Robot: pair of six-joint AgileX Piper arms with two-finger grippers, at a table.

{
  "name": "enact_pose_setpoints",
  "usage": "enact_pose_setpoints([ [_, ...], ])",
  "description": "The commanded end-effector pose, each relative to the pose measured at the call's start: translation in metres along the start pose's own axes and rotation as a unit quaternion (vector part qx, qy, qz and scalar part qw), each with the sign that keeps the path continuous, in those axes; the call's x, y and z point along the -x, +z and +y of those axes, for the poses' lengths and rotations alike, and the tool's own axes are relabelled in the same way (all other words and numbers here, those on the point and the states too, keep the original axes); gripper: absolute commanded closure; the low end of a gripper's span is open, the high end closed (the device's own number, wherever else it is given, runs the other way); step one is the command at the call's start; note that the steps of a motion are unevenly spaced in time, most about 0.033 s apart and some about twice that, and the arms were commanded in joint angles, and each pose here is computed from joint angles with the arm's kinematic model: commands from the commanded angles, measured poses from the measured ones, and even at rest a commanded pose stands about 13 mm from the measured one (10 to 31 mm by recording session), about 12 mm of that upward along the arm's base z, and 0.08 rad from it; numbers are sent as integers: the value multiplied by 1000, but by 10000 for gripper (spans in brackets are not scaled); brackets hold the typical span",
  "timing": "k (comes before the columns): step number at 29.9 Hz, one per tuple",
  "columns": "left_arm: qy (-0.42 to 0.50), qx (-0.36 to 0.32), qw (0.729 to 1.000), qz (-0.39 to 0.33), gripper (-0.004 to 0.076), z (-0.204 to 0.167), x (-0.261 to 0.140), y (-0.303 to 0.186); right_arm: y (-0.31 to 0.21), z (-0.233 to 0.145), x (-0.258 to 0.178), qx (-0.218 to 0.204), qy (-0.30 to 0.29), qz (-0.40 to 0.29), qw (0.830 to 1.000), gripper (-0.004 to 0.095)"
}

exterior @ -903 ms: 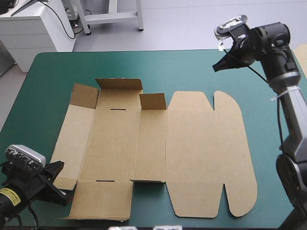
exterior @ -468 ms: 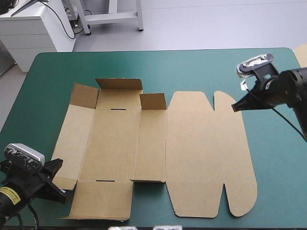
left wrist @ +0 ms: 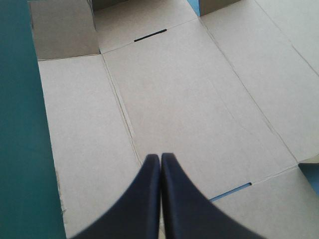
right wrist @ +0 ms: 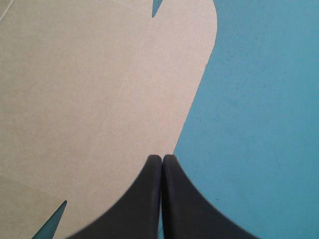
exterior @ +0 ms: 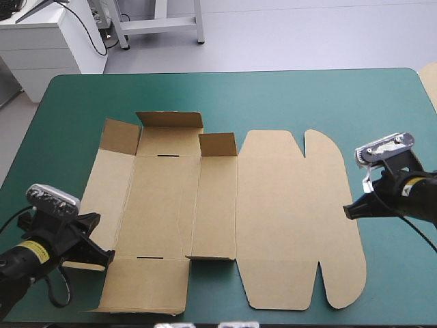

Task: Fold the box

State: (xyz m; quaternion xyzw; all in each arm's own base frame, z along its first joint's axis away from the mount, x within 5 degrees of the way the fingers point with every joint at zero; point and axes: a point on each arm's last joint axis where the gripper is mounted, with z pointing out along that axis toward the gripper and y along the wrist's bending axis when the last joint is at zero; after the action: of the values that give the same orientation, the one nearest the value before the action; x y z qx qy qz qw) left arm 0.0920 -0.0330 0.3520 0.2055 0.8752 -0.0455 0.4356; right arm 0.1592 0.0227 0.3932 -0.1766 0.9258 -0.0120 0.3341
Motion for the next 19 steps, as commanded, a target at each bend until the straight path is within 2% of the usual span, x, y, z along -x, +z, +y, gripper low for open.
enact_pose_setpoints([
  [1, -3, 0, 1000, -19, 730, 1, 19, 14, -17, 2, -10, -13, 9, -53, 998, 927],
  [7, -4, -8, 999, 36, 708, 1, 38, 49, -22, 8, -34, -17, 18, -71, 997, 927],
  [15, 7, -15, 998, 56, 707, 2, 65, 74, -13, 14, -60, -15, 38, -67, 997, 928],
  [19, 22, -39, 997, 61, 707, 0, 79, 77, -8, 16, -66, -15, 38, -67, 997, 927],
])
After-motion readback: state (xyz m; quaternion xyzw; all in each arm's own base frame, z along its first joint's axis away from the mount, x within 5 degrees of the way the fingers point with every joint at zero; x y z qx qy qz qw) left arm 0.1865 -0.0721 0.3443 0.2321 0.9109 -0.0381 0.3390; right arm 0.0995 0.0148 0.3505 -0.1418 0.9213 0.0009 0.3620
